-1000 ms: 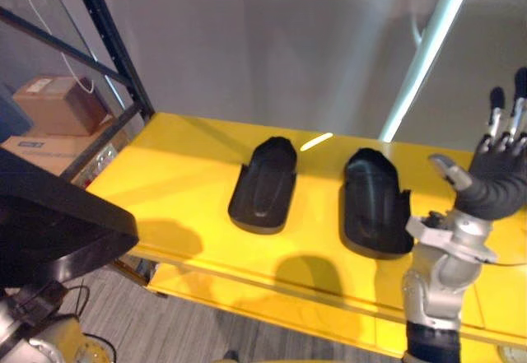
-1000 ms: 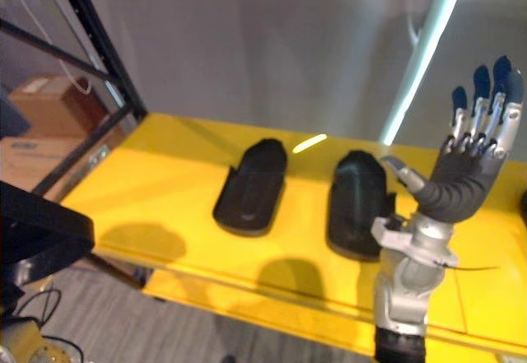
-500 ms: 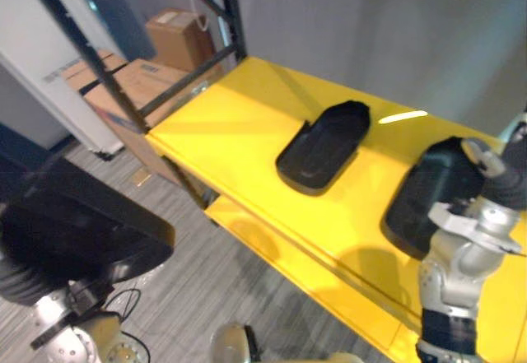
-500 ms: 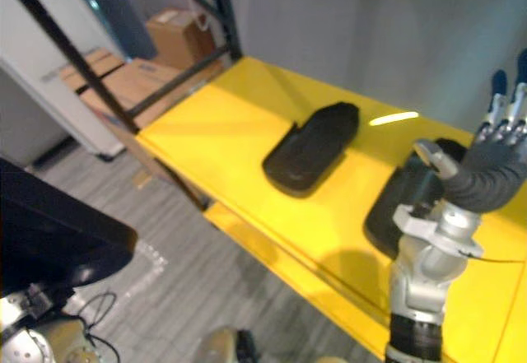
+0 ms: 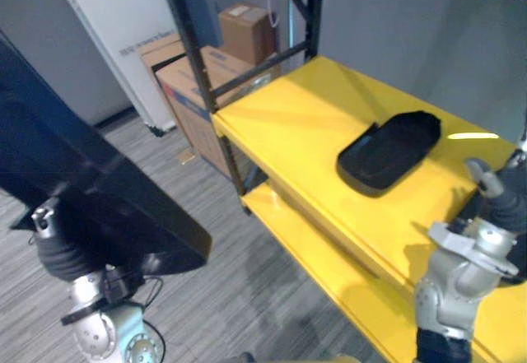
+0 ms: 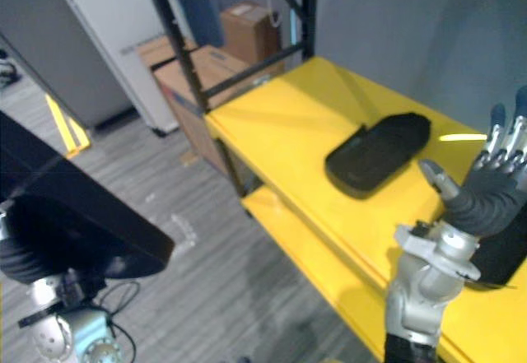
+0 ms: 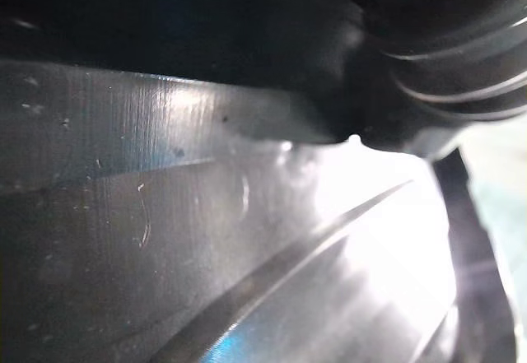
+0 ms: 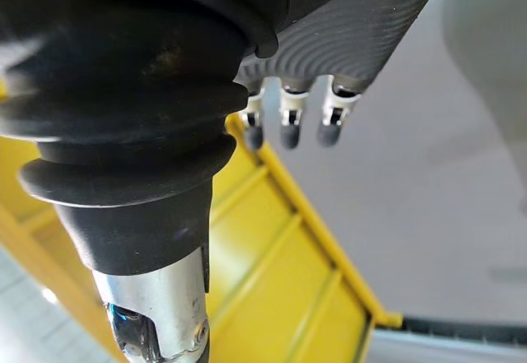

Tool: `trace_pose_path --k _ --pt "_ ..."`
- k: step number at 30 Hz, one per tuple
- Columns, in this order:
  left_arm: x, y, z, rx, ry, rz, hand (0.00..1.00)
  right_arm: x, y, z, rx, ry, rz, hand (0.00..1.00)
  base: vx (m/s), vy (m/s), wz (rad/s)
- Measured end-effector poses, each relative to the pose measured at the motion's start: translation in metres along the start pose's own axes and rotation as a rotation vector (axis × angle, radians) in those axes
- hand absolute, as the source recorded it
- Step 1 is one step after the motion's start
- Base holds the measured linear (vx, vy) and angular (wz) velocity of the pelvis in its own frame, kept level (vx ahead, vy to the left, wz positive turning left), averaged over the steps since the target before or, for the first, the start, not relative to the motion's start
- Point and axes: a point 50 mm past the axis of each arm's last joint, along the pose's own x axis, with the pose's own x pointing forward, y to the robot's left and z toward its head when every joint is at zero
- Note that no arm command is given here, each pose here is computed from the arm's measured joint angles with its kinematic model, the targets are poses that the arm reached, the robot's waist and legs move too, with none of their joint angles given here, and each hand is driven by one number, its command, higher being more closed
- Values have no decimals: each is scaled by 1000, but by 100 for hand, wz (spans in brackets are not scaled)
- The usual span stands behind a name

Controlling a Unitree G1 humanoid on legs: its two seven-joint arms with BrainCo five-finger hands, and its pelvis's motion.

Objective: Walk over and take plastic housings, then place them on the shelf

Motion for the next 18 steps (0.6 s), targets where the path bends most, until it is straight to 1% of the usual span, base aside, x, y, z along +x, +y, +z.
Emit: trace_pose_path --k 2,4,7,9,12,13,18 --pt "5 -13 -10 -35 38 -91 100 -12 -7 -1 -34 69 -30 0 -42 151 108" --pt "9 -19 -15 -47 47 -144 100 -23 -12 -1 -63 113 -53 0 -5 75 120" --pt "11 -19 -15 -40 47 -144 100 -28 -13 2 -82 125 -37 0 -56 -20 97" --pt "11 -14 -15 -27 56 -104 100 -26 -8 2 -49 119 -12 0 -75 -72 15" --pt "11 -13 -16 -21 60 -84 100 -26 -6 1 -10 124 10 0 -28 -71 12" --pt "11 -14 -16 13 56 -85 100 -25 -6 2 7 123 21 0 -5 -63 2" --pt "11 -18 -14 94 38 -125 100 -24 -7 -1 12 155 22 0 15 -33 3"
